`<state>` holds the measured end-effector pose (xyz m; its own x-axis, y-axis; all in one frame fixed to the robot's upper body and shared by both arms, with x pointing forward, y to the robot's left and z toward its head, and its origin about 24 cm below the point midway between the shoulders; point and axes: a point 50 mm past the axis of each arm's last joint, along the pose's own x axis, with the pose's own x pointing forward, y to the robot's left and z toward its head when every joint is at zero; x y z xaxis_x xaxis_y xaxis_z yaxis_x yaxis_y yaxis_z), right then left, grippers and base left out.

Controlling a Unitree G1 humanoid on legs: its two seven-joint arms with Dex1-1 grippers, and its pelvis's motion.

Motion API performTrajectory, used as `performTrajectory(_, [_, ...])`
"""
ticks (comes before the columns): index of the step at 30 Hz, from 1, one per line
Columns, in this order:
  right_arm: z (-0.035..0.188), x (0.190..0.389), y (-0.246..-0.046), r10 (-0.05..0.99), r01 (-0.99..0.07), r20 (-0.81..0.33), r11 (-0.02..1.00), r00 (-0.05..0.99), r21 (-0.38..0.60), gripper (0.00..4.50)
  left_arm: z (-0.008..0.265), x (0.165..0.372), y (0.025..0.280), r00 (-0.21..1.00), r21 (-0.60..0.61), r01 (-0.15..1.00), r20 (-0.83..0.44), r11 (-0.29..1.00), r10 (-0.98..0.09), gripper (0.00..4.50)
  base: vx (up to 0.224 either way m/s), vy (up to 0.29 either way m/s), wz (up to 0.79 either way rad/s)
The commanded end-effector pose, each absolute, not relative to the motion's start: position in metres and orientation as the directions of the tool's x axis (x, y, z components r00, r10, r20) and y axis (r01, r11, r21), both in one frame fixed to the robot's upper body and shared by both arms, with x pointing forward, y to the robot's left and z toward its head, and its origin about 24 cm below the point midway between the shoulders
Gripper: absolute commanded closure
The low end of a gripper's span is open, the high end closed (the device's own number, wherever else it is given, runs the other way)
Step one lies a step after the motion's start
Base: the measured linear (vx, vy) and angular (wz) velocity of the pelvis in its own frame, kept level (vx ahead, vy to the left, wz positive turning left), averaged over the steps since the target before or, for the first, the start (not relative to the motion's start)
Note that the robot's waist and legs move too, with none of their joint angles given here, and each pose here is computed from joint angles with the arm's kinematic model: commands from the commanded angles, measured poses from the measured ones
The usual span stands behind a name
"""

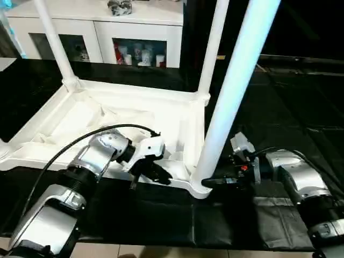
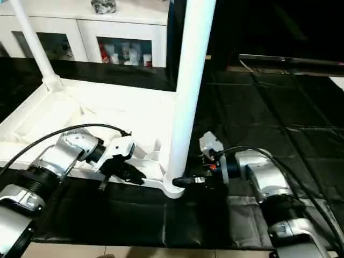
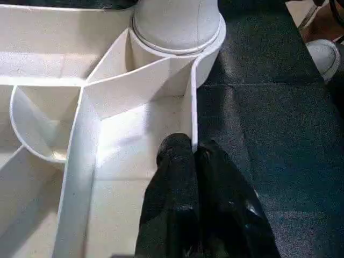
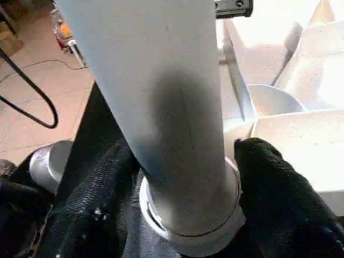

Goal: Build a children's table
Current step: Rotate leg to tighten

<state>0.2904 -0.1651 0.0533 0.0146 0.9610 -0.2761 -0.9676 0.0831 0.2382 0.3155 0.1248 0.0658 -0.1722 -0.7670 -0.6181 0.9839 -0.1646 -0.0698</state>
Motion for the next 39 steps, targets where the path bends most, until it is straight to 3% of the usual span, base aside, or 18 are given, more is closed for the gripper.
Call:
performTrajectory(1, [0.058,0.295,-0.163,0.961,-0.972,-0.275,0.074,0.010,0.223,2.03,0.069,0.309,0.112,-0.266,-0.080,0.957,-0.617,-0.277,-0.741,4.50,0.000,0.000,0.00])
performTrajectory(7, [0.058,0.294,-0.162,0.964,-0.969,-0.264,0.044,-0.022,0.242,2.39,0.069,0.309,0.113,-0.267,-0.080,0.957,-0.619,-0.279,-0.739,4.50,0.000,0.000,0.00])
performTrajectory(12, [0.057,0.291,-0.160,0.976,-0.965,-0.218,0.067,0.010,0.254,2.43,0.066,0.313,0.113,-0.185,-0.067,0.981,-0.607,-0.183,-0.772,4.50,0.000,0.000,0.00])
performTrajectory(15, [0.051,0.296,-0.153,0.965,-0.949,-0.209,0.206,0.157,0.240,2.46,0.063,0.319,0.108,-0.078,-0.053,0.997,-0.589,-0.058,-0.805,4.50,0.000,0.000,0.00])
performTrajectory(17, [0.044,0.303,-0.141,0.921,-0.900,-0.229,0.366,0.314,0.236,2.48,0.061,0.330,0.100,0.060,-0.029,0.995,-0.571,0.093,-0.819,4.50,0.000,0.000,0.00])
performTrajectory(19, [0.043,0.304,-0.139,0.909,-0.888,-0.229,0.398,0.347,0.231,2.49,0.060,0.332,0.098,0.092,-0.024,0.991,-0.569,0.128,-0.817,4.50,0.000,0.000,0.00])
performTrajectory(20, [0.038,0.310,-0.130,0.860,-0.839,-0.253,0.497,0.443,0.222,2.50,0.060,0.337,0.091,0.167,-0.024,0.976,-0.553,0.216,-0.816,4.50,0.000,0.000,0.00])
performTrajectory(22, [0.033,0.315,-0.117,0.793,-0.765,-0.280,0.602,0.541,0.227,2.51,0.059,0.343,0.080,0.262,-0.031,0.945,-0.530,0.327,-0.807,4.50,0.000,0.000,0.00])
performTrajectory(27, [0.027,0.323,-0.097,0.673,-0.641,-0.308,0.738,0.673,0.211,2.54,0.060,0.349,0.058,0.379,-0.042,0.890,-0.482,0.453,-0.790,4.50,0.000,0.000,0.00])
performTrajectory(30, [0.026,0.329,-0.086,0.567,-0.559,-0.356,0.818,0.743,0.136,2.55,0.060,0.350,0.046,0.442,-0.028,0.858,-0.468,0.513,-0.765,4.50,0.000,0.000,0.00])
performTrajectory(34, [0.032,0.328,-0.075,0.602,-0.594,-0.306,0.794,0.738,0.128,2.55,0.060,0.350,0.045,0.447,-0.009,0.859,-0.477,0.513,-0.757,4.50,0.000,0.000,0.00])
performTrajectory(36, [0.034,0.328,-0.074,0.608,-0.594,-0.286,0.792,0.741,0.142,1.87,0.060,0.351,0.047,0.450,-0.003,0.858,-0.480,0.514,-0.753,4.50,0.000,0.000,0.00])
performTrajectory(39, [0.037,0.327,-0.076,0.637,-0.614,-0.259,0.770,0.726,0.172,1.81,0.061,0.352,0.056,0.425,0.023,0.879,-0.491,0.476,-0.761,4.50,0.000,0.000,0.00])
